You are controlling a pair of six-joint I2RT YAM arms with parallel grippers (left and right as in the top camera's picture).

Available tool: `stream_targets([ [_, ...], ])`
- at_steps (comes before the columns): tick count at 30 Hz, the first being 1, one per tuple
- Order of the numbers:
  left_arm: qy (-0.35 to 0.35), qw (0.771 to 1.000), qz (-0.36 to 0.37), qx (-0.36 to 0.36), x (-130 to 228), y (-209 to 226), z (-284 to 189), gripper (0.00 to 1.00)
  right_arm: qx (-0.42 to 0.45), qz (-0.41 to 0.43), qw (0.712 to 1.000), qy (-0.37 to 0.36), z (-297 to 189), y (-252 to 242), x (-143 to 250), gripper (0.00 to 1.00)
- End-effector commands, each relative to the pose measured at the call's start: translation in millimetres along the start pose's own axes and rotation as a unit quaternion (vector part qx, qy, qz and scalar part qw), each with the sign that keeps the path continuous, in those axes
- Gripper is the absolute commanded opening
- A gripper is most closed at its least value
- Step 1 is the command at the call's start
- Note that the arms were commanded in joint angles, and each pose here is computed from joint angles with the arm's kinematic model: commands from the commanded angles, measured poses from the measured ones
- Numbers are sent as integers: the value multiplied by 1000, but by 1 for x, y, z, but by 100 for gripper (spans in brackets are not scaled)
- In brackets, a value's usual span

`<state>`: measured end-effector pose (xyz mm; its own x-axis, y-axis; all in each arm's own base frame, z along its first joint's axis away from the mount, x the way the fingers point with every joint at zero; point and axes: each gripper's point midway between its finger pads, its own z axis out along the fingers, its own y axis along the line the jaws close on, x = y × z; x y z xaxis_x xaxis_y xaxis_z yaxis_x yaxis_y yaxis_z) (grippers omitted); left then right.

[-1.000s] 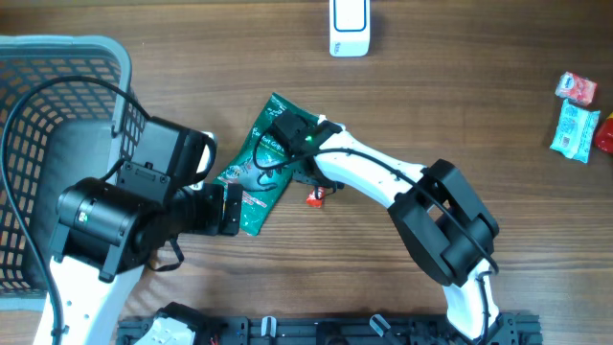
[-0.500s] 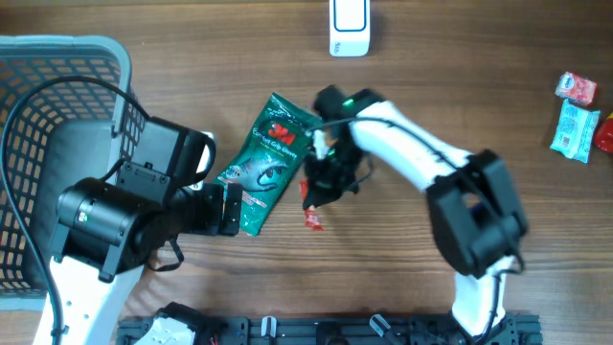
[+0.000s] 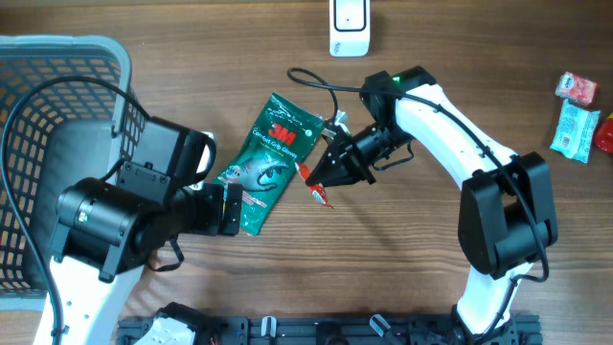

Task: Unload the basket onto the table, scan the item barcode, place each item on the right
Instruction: 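Reach the right gripper to the red Nescafe stick and grasp it, then lift the Nescafe stick and hold it at the scanner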

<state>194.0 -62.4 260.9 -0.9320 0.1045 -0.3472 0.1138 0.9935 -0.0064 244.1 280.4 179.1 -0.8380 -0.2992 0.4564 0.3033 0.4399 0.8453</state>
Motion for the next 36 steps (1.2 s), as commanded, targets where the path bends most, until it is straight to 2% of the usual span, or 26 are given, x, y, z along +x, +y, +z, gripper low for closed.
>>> stream_targets([
  [1,-6,1000,-7,3,-1,0,-3,100,-126,-89,988,6,-9,49,5,4],
  [5,-6,1000,-7,3,-1,0,-3,100,-174,-139,975,6,-14,66,5,4],
  [12,-6,1000,-7,3,-1,0,-3,100,-173,-157,972,5,-13,67,1,4],
  [15,-6,1000,-7,3,-1,0,-3,100,-174,-202,964,-3,-13,67,2,4],
  [19,-6,1000,-7,3,-1,0,-3,100,-172,-297,939,-20,-13,69,4,4],
  [25,-6,1000,-7,3,-1,0,-3,100,-164,-318,934,-24,-13,67,4,4],
  [27,-6,1000,-7,3,-1,0,-3,100,-138,-322,936,-25,-10,59,0,4],
  [29,-6,1000,-7,3,-1,0,-3,100,-68,-334,940,-31,-5,38,-11,4],
  [30,-6,1000,-7,3,-1,0,-3,100,0,-344,938,-39,-4,18,-23,4],
  [32,-6,1000,-7,3,-1,0,-3,100,105,-345,931,-59,-9,-12,-46,5],
  [36,-6,1000,-7,3,-1,0,-3,100,209,-328,913,-121,-27,-28,-84,5],
])
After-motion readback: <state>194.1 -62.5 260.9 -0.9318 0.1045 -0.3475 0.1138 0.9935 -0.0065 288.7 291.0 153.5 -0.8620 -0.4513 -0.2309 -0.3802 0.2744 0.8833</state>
